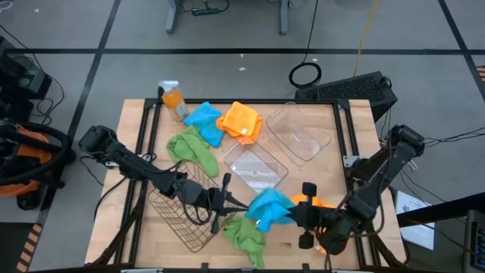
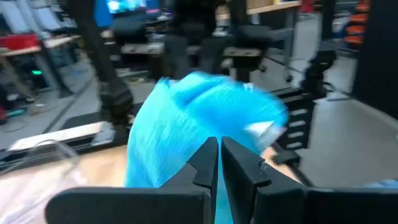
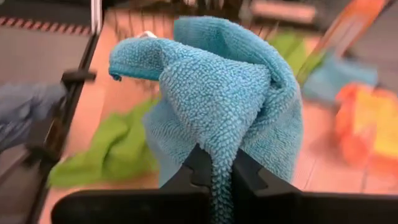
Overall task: Sort microfiber towel by color & place in baskets
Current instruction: Put the bottom blue microfiber towel into the wire basket
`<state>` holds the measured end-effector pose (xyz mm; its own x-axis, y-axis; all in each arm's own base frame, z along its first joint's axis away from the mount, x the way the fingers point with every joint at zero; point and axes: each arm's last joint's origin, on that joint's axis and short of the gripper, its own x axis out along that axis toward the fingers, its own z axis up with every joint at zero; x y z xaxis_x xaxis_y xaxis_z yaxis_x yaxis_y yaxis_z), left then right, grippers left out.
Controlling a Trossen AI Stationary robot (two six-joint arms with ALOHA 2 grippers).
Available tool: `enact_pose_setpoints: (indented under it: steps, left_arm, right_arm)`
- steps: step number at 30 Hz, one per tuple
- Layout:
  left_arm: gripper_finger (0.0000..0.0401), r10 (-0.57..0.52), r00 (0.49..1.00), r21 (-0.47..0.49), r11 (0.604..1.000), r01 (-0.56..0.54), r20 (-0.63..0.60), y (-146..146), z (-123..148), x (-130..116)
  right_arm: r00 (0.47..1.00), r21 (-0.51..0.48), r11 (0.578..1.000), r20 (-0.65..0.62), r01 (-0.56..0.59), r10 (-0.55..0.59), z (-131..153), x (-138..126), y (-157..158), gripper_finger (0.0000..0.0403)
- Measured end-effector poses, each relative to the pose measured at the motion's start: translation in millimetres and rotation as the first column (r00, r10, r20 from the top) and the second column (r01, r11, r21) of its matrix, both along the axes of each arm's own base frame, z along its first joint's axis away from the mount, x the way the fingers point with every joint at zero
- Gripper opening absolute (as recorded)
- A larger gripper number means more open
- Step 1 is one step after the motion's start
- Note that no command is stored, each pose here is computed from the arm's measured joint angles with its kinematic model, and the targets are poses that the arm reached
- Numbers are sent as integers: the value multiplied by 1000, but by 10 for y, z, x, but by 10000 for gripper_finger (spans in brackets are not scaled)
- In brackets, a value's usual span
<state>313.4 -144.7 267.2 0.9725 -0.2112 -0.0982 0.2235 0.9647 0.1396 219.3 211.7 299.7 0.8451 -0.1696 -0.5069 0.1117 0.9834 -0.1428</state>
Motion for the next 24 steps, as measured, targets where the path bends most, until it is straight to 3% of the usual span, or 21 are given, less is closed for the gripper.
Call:
enact_pose_setpoints:
  steps: [4, 9, 17, 24]
  left_arm:
    - [44, 24, 1000, 4, 1000, -24, 2, 0, 1, -2]
    - [113, 22, 1000, 0, 1000, -22, 17, -31, 16, -15]
    - [254, 46, 998, -13, 999, -45, 40, -49, 40, -25]
    - [324, 73, 995, 15, 997, -74, 73, -121, 78, -65]
  right_arm:
    - [994, -115, 993, 106, 13, 0, 75, -10, 65, 6]
    - [981, -213, 973, 186, 89, -49, 132, 4, 61, 6]
    - [975, -209, 972, 213, 110, -65, 156, 18, 64, 7]
    - [972, -201, 970, 218, 137, -92, 152, 74, 20, 8]
